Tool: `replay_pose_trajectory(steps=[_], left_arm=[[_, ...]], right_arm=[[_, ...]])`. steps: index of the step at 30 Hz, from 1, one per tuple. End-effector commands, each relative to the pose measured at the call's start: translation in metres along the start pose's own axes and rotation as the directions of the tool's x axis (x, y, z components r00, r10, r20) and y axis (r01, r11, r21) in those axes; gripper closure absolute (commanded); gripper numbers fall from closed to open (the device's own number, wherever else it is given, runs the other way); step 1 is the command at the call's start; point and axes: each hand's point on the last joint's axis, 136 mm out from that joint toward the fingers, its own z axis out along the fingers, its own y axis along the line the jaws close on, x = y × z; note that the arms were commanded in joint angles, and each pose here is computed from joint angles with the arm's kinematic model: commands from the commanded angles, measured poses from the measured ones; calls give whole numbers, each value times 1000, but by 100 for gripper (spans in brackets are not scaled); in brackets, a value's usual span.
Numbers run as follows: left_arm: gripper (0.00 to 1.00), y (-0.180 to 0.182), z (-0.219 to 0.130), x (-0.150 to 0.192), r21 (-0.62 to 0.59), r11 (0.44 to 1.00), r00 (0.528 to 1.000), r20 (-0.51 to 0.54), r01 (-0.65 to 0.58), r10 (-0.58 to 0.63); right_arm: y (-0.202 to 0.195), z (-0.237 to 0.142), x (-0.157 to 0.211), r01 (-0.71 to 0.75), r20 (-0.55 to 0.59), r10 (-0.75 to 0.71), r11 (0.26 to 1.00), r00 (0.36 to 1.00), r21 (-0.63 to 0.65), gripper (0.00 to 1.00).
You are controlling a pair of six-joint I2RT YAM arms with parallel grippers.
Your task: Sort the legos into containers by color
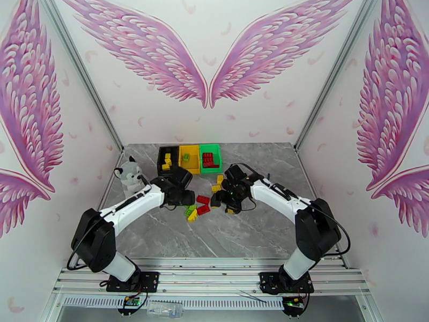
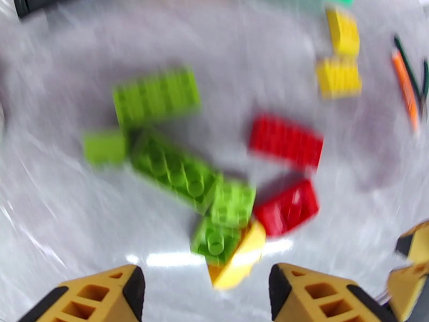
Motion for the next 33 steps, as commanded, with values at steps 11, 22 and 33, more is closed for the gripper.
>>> replay_pose_trajectory(steps=[11, 22, 33], left_arm=[[36, -22, 56, 66, 0, 992, 985, -118, -129, 129], [38, -17, 76, 57, -84, 984, 978, -154, -155, 141], [42, -23, 78, 31, -107, 979, 977, -145, -175, 159]], right_arm=[[-16, -18, 29, -4, 66, 3, 1000, 998, 12, 23], [-14, -27, 28, 0, 83, -1, 1000, 997, 19, 23], [-11, -26, 24, 9, 75, -11, 1000, 997, 23, 23]])
